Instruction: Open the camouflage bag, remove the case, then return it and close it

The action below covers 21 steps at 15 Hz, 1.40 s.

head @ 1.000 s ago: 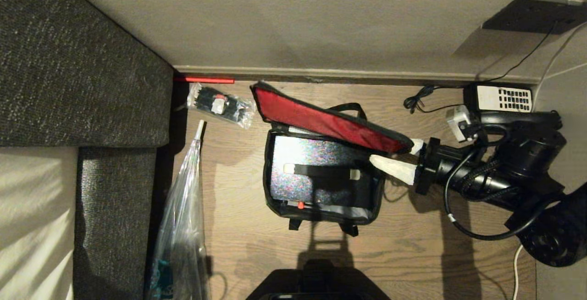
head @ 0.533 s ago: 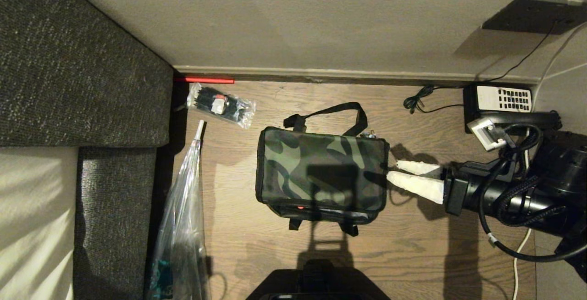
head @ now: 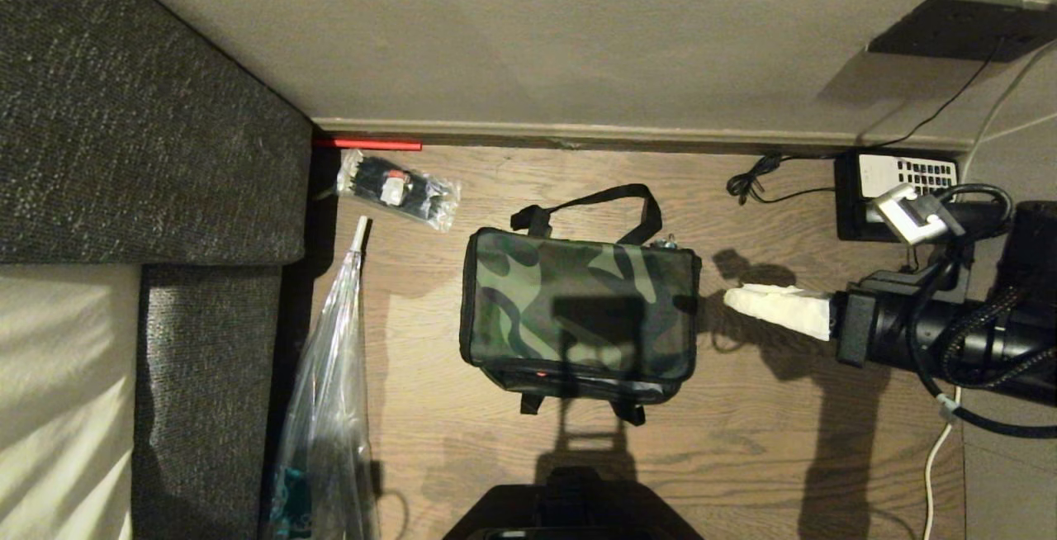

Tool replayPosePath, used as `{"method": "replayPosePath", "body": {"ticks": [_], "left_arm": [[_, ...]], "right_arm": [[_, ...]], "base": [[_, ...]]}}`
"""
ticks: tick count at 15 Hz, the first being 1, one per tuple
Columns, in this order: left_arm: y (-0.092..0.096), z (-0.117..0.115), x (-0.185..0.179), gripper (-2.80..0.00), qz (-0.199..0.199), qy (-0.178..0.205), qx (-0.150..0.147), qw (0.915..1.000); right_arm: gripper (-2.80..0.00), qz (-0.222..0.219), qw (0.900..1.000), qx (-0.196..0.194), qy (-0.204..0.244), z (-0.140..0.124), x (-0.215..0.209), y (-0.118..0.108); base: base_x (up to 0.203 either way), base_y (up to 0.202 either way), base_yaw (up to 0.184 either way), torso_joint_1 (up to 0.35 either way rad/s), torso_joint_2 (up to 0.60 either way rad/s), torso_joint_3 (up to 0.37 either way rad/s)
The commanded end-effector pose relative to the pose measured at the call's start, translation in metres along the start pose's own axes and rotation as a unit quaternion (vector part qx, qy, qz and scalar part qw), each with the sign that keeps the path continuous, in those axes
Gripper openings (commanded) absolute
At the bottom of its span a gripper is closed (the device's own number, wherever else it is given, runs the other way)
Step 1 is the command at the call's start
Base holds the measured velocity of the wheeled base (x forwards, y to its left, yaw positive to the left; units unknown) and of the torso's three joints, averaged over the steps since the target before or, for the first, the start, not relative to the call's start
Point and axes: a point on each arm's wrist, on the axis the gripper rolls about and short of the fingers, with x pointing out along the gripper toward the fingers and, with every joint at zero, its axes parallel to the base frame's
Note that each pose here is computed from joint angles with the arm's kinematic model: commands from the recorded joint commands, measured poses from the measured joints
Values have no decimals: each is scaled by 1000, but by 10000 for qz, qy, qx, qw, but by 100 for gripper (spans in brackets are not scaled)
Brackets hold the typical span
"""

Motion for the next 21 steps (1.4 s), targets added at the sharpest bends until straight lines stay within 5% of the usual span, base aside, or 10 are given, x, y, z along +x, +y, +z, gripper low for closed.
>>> {"method": "replayPosePath", "body": {"ticks": [1, 4, 9, 14, 19, 21], "left_arm": [[0, 0, 0, -280, 1, -1, 0, 10000], [0, 0, 0, -280, 0, -2, 0, 10000], [0, 0, 0, -280, 0, -2, 0, 10000], [0, 0, 0, -280, 0, -2, 0, 10000], [0, 0, 0, -280, 0, 5, 1, 10000], [0, 0, 0, -280, 0, -2, 15, 10000]], "right_arm": [[-280, -330, 9988, -165, -309, 12, -22, 16], [-280, -1867, 9804, -338, -533, 6, -53, 31], [-280, -2605, 9610, -884, -296, -49, -137, 76], [-280, -3710, 9216, -1120, -205, -151, -174, 79], [-280, -3953, 8933, -1772, -1199, -173, -188, 89], [-280, -4131, 8857, -1599, -1386, -181, -189, 86]], "base": [[0, 0, 0, 0, 0, 0], [0, 0, 0, 0, 0, 0], [0, 0, 0, 0, 0, 0], [0, 0, 0, 0, 0, 0], [0, 0, 0, 0, 0, 0], [0, 0, 0, 0, 0, 0]]}}
